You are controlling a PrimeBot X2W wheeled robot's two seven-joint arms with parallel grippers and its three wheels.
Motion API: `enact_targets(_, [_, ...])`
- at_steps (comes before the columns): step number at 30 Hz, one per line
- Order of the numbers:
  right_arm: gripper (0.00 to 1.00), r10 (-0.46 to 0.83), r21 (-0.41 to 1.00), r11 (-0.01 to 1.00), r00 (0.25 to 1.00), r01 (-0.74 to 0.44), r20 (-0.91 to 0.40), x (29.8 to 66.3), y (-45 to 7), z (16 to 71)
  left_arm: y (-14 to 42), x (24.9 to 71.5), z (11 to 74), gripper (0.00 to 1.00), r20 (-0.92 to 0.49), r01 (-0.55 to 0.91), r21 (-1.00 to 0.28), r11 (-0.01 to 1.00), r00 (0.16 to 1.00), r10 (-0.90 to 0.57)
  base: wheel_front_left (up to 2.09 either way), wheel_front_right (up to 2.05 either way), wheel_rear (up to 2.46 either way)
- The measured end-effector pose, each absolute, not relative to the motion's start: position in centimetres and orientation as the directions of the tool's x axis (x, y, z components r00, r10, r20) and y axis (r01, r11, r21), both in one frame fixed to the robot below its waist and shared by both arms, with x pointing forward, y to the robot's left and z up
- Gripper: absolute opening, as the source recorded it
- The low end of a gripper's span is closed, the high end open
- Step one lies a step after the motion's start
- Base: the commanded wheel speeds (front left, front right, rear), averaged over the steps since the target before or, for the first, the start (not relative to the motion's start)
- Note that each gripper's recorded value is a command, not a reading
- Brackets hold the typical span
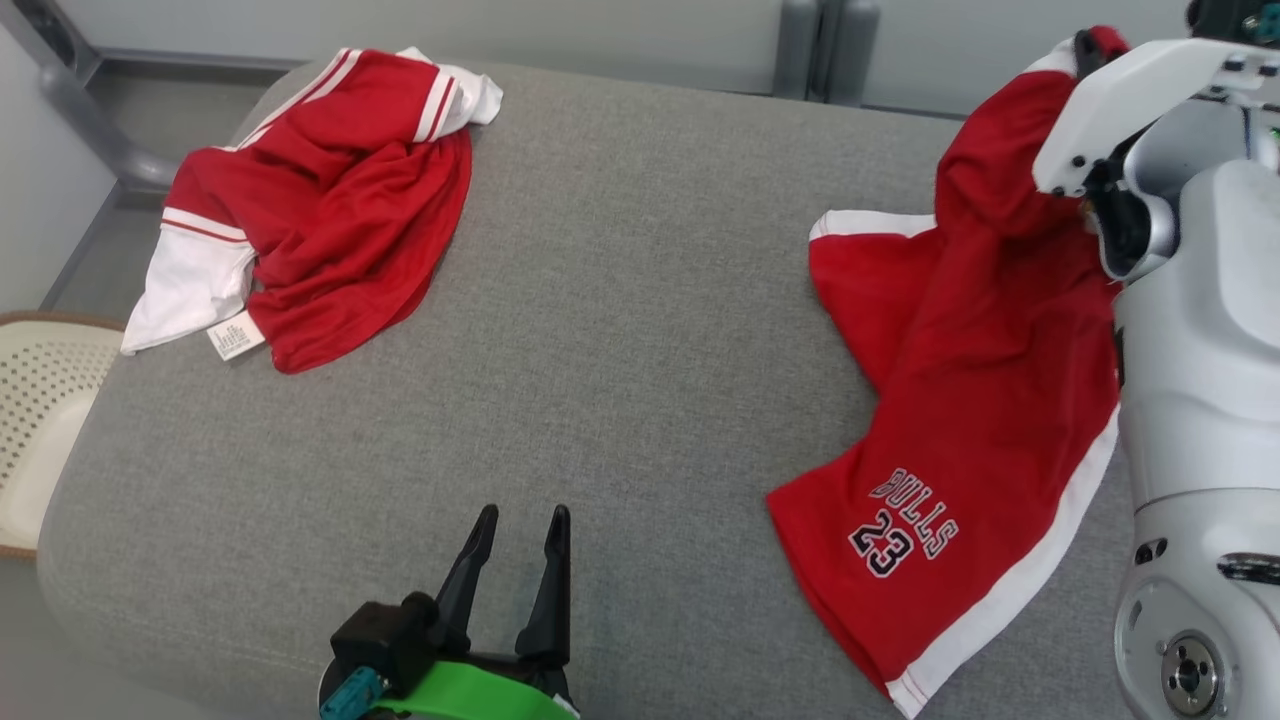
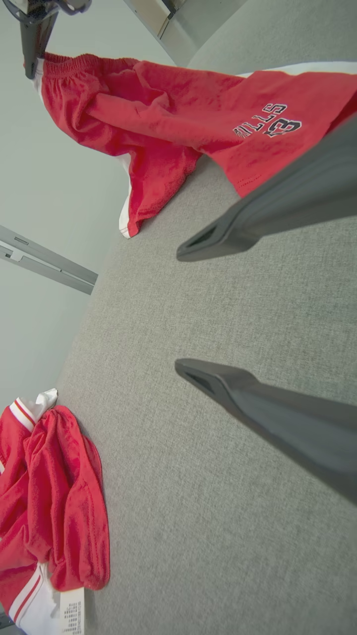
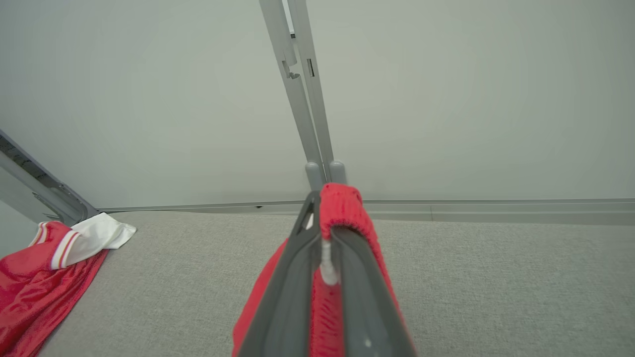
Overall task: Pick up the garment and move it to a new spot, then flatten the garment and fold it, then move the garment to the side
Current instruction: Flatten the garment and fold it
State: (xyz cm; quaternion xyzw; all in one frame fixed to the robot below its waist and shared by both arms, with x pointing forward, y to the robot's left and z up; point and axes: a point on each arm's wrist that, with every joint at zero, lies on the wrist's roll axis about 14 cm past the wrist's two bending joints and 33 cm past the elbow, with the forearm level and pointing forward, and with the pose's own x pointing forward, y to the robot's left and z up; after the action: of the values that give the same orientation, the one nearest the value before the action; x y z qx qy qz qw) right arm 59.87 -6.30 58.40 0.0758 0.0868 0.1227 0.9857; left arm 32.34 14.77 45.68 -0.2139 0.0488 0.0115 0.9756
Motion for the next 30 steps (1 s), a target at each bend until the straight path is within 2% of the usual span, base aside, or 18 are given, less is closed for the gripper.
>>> enact_targets(4, [0.00, 0.191, 0.146, 0.975, 0.964, -0.165, -0.187, 61.9, -7.6, 56.7, 14.7, 33.5, 45.6, 1.00, -0.106, -0.042, -0.426, 0.904, 0.994, -0.004, 0.00, 0.00, 0.00])
enact_targets(5, [0.24, 0.180, 0.138, 0.978, 0.963, -0.154, -0.199, 62.3, -7.6, 56.0, 14.9, 33.6, 45.5, 1.00, -0.110, -0.048, -0.427, 0.903, 0.994, 0.001, 0.00, 0.00, 0.00])
enact_targets(6, [0.38, 0.174, 0.135, 0.980, 0.963, -0.148, -0.206, 62.7, -7.5, 55.4, 15.1, 33.7, 45.3, 1.00, -0.117, -0.058, -0.428, 0.902, 0.993, 0.009, 0.00, 0.00, 0.00])
enact_targets(7, [0.49, 0.167, 0.136, 0.981, 0.963, -0.140, -0.210, 63.1, -7.5, 54.9, 15.3, 33.7, 45.2, 1.00, -0.123, -0.067, -0.426, 0.902, 0.992, 0.016, 0.00, 0.00, 0.00])
enact_targets(8, [0.49, 0.165, 0.137, 0.981, 0.962, -0.137, -0.219, 63.3, -7.3, 54.4, 15.5, 33.6, 45.0, 1.00, -0.129, -0.079, -0.425, 0.902, 0.991, 0.026, 0.00, 0.00, 0.00])
enact_targets(9, [0.78, 0.162, 0.135, 0.982, 0.959, -0.133, -0.232, 63.5, -7.1, 53.6, 15.8, 33.6, 44.8, 1.00, -0.138, -0.092, -0.422, 0.902, 0.990, 0.036, 0.00, 0.00, 0.00])
enact_targets(10, [1.00, 0.160, 0.126, 0.983, 0.958, -0.133, -0.238, 63.7, -6.9, 52.9, 16.1, 33.4, 44.6, 1.00, -0.147, -0.104, -0.419, 0.902, 0.988, 0.046, 0.00, 0.00, 0.00])
enact_targets(13, [1.00, 0.162, 0.112, 0.984, 0.944, -0.135, -0.287, 63.8, -6.3, 50.7, 16.8, 33.1, 43.9, 1.00, -0.174, -0.138, -0.409, 0.902, 0.982, 0.072, 0.00, 0.00, 0.00])
enact_targets(18, [1.00, 0.199, -0.025, 0.974, 0.908, -0.224, -0.368, 63.0, -4.5, 48.8, 17.3, 32.9, 43.5, 1.00, -0.186, -0.163, -0.403, 0.901, 0.978, 0.093, 0.00, 0.00, 0.00])
enact_targets(24, [1.00, 0.230, -0.063, 0.960, 0.898, -0.272, -0.375, 61.3, -4.5, 48.5, 17.1, 32.4, 43.4, 1.00, -0.187, -0.152, -0.388, 0.909, 0.979, 0.084, 0.00, 0.00, 0.00])
enact_targets(30, [1.00, 0.242, -0.084, 0.958, 0.933, -0.273, -0.267, 58.7, -6.9, 49.6, 16.8, 31.9, 44.1, 1.00, -0.157, -0.124, -0.374, 0.919, 0.985, 0.069, 0.00, 0.00, 0.00])
